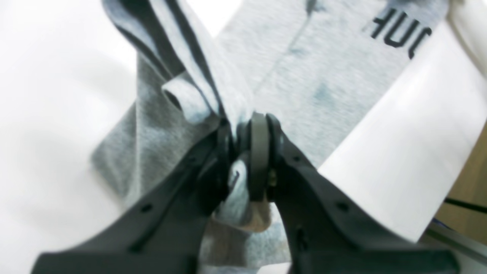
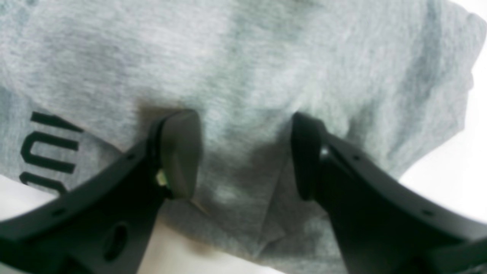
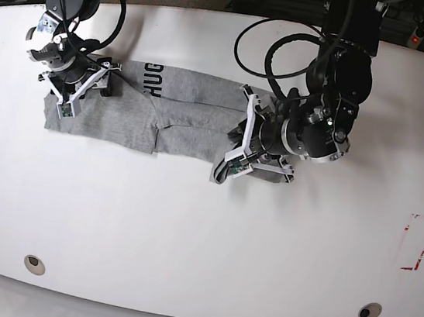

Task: Fold the T-shirt properly
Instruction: 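Grasp the folded strip's end with the left gripper and lift it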

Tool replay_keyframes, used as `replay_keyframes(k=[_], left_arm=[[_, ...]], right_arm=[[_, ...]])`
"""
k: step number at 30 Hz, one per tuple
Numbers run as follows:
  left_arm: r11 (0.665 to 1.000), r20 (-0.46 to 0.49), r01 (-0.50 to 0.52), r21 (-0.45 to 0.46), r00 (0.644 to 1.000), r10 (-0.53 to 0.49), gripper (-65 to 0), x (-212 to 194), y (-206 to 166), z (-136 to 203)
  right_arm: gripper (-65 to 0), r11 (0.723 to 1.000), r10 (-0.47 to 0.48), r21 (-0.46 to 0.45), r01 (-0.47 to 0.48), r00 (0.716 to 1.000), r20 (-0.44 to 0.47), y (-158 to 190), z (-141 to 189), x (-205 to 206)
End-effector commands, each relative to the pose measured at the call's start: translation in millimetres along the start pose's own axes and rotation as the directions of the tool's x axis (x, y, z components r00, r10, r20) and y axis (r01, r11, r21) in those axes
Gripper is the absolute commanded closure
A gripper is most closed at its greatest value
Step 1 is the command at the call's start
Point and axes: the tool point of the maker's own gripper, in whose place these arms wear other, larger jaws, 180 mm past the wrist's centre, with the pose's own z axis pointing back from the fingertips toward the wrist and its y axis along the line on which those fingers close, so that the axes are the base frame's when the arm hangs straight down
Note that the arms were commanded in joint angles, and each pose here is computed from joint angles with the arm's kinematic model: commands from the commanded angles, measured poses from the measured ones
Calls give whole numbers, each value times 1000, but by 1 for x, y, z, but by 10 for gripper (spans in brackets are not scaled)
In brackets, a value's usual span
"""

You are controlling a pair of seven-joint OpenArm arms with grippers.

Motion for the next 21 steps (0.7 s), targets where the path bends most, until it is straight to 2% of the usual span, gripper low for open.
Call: replay_keyframes(k=[1,6,8,10,16,18,21], left_arm=[[1000,76,18,-14,997,-17,-3,28,-2,-1],[998,84,-5,-55,996,10,-4,40,-7,-15],[997,83,-18,-76,996,24,-26,45,-8,-22],[996,88,-24,-91,996,32,-101,51,-9,-27],[994,105,-22,-105,994,33,-457,63,-9,-30],[993,103,-1,-115,995,13,-481,66,-15,-32],[988,107,67,-135,993,-53,-450,75,-31,-34]], right_arm=[[-352,1000,9,-7,-8,999,50,-4,4,15],[-352,1000,9,-8,-8,999,51,-4,4,16],[-352,1000,9,-8,-8,999,51,-4,4,16],[-352,1000,9,-8,-8,999,51,-4,4,16],[-352,1000,10,-9,-10,998,57,-4,5,18],[-352,1000,10,-9,-10,998,58,-5,5,19],[-352,1000,11,-9,-10,998,60,-5,5,20]])
